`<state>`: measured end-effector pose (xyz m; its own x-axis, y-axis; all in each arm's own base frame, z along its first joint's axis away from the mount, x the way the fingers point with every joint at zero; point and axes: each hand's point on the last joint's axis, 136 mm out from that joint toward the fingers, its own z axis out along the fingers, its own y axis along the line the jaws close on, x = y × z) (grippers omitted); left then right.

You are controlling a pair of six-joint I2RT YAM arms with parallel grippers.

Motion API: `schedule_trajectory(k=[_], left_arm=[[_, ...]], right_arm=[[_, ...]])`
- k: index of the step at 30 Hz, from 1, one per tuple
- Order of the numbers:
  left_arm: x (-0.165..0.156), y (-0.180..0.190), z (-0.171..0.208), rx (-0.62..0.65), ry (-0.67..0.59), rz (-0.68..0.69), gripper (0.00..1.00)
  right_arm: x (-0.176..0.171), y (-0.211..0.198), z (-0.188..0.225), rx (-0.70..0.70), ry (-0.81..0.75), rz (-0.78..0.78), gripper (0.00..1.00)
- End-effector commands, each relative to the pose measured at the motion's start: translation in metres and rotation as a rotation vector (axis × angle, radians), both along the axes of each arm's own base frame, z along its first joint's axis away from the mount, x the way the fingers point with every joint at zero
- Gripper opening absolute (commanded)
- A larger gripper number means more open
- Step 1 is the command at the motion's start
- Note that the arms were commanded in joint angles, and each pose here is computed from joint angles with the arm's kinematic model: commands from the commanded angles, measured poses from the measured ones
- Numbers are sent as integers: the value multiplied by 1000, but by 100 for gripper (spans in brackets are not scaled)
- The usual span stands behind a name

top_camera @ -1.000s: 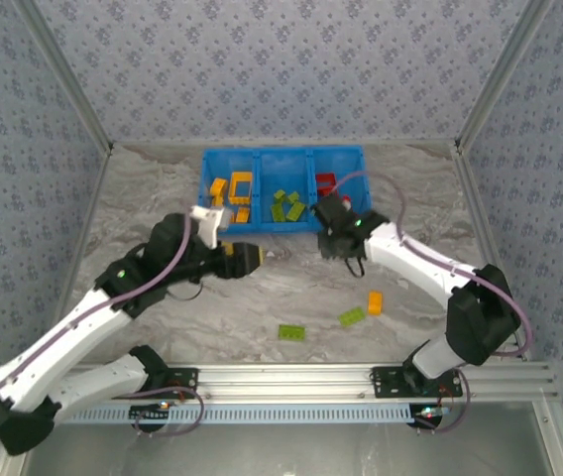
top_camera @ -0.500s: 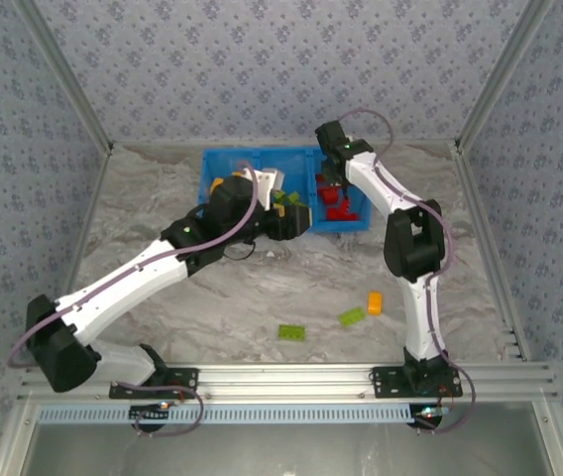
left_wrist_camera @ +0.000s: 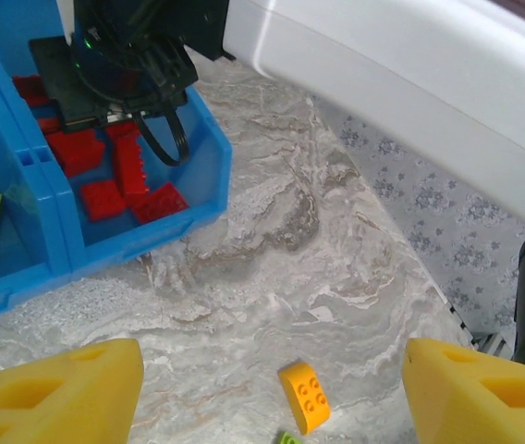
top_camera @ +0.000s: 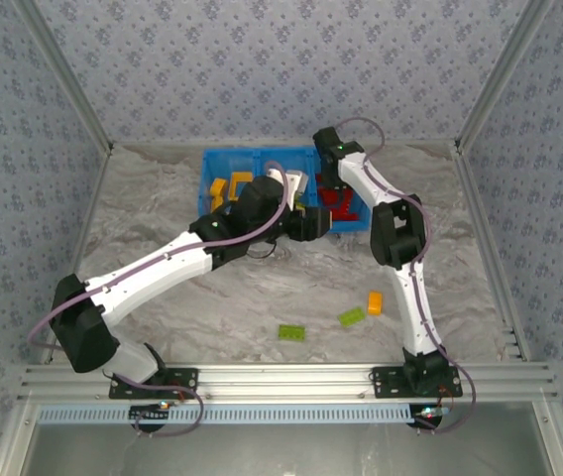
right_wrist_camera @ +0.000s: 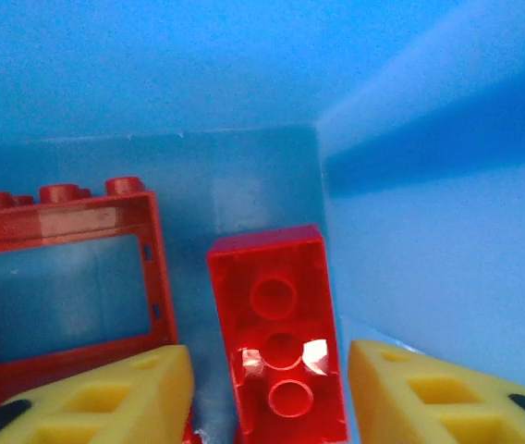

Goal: Sort the legos into containers by color

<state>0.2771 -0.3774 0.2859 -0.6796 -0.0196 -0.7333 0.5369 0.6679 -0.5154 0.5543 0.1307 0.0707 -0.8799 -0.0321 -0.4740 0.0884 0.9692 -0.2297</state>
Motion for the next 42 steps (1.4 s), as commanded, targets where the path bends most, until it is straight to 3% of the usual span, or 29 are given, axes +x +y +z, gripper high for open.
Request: schedule_trajectory(k=[1,6,11,16,22,29,35,42], left_arm=[[-1,-7,15,-14,-41,-10,74],[-10,-7,8,23,-35,-6,73],[-21,-8,-8,58,34,-9,73],[-45,-32,-43,155,112,-86,72],[-69,-66,-105,332,228,-32,69],[-96,-110,-165,573,334,-66,74],[-99,-129,-201,704,360,-48,77],[-98,-144,-234,744,349,-46,76]], right_arm=[[-3,3,30,20,-32,1,56],[-9,9,86,56,-127,5,55],[-29,7,167,83,-261,8,54],[-90,-12,217,142,-311,1,55],[-202,-31,234,265,-289,48,58],[-311,-23,282,525,-394,265,69],[-364,-45,312,580,-484,279,73],[-377,-50,307,621,-502,254,73]])
